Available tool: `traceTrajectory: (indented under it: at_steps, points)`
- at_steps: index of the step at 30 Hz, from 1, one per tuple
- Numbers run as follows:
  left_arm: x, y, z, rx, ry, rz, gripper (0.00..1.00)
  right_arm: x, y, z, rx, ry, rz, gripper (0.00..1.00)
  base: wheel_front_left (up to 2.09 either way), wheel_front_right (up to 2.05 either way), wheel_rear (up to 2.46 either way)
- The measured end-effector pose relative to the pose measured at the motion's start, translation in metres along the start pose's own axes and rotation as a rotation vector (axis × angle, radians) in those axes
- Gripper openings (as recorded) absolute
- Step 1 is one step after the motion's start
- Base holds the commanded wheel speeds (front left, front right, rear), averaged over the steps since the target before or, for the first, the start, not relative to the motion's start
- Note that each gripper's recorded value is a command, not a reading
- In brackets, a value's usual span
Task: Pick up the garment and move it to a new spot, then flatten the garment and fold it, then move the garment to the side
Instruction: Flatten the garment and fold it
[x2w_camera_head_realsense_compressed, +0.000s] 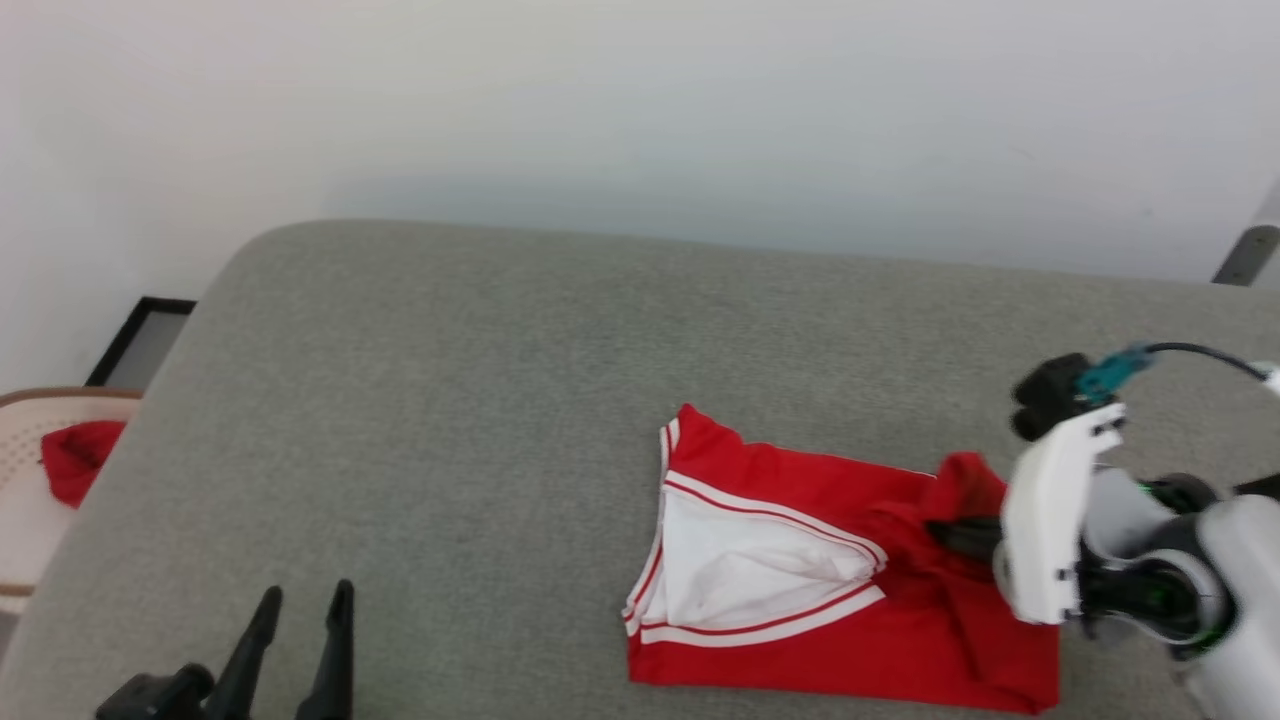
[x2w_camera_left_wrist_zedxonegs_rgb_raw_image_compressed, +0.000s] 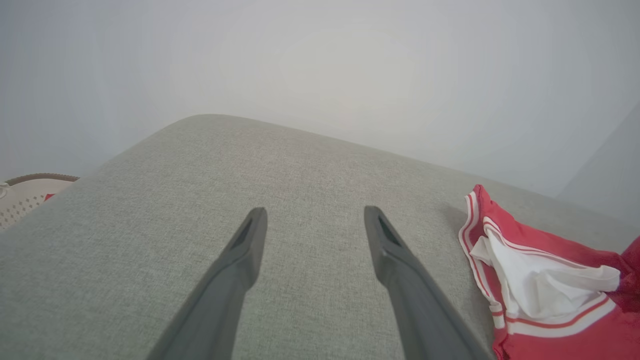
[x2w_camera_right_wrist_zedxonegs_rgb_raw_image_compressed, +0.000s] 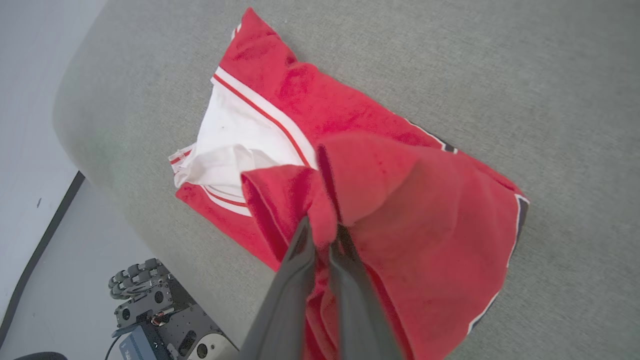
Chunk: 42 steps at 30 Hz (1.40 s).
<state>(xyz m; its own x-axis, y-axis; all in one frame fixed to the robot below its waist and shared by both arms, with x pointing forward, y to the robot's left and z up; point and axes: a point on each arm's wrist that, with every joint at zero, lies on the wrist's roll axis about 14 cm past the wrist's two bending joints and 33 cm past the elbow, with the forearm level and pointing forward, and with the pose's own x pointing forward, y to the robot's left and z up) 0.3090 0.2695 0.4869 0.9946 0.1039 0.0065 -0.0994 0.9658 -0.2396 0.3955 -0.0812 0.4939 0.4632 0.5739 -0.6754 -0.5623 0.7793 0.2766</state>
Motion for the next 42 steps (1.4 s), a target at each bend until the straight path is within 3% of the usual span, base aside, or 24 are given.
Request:
traceTrajectory:
  at_steps: [9,18,20,22,23,24,34,42]
  points:
    - [-0.006,0.001,0.004,-0.018,-0.022,0.022,1.0,0.049,0.065,0.02,-0.097,-0.006,0.124,0.0,0.0,0.0,0.0]
    - [-0.008,0.006,0.003,-0.029,-0.023,0.055,1.0,0.088,0.088,0.022,-0.141,0.022,0.148,0.0,0.0,0.0,0.0]
    - [-0.008,0.007,0.002,-0.033,-0.019,0.059,1.0,0.094,0.09,0.023,-0.138,0.016,0.155,0.16,0.0,0.0,0.0]
    - [-0.007,0.008,0.001,-0.035,-0.016,0.063,1.0,0.098,0.092,0.027,-0.14,0.003,0.158,0.45,0.0,0.0,0.0]
    - [-0.007,0.009,0.001,-0.037,-0.015,0.065,1.0,0.099,0.095,0.03,-0.145,-0.007,0.162,0.79,0.0,0.0,0.0]
    - [-0.006,0.008,0.0,-0.038,-0.013,0.063,1.0,0.099,0.096,0.033,-0.142,-0.017,0.167,1.0,0.0,0.0,0.0]
    - [0.006,0.002,0.002,-0.033,-0.014,0.035,1.0,0.083,0.102,0.06,-0.134,-0.138,0.197,1.0,0.0,0.0,0.0]
    - [0.016,-0.009,0.001,-0.014,-0.012,-0.009,1.0,0.041,0.067,0.09,-0.151,-0.375,0.128,1.0,0.0,0.0,0.0]
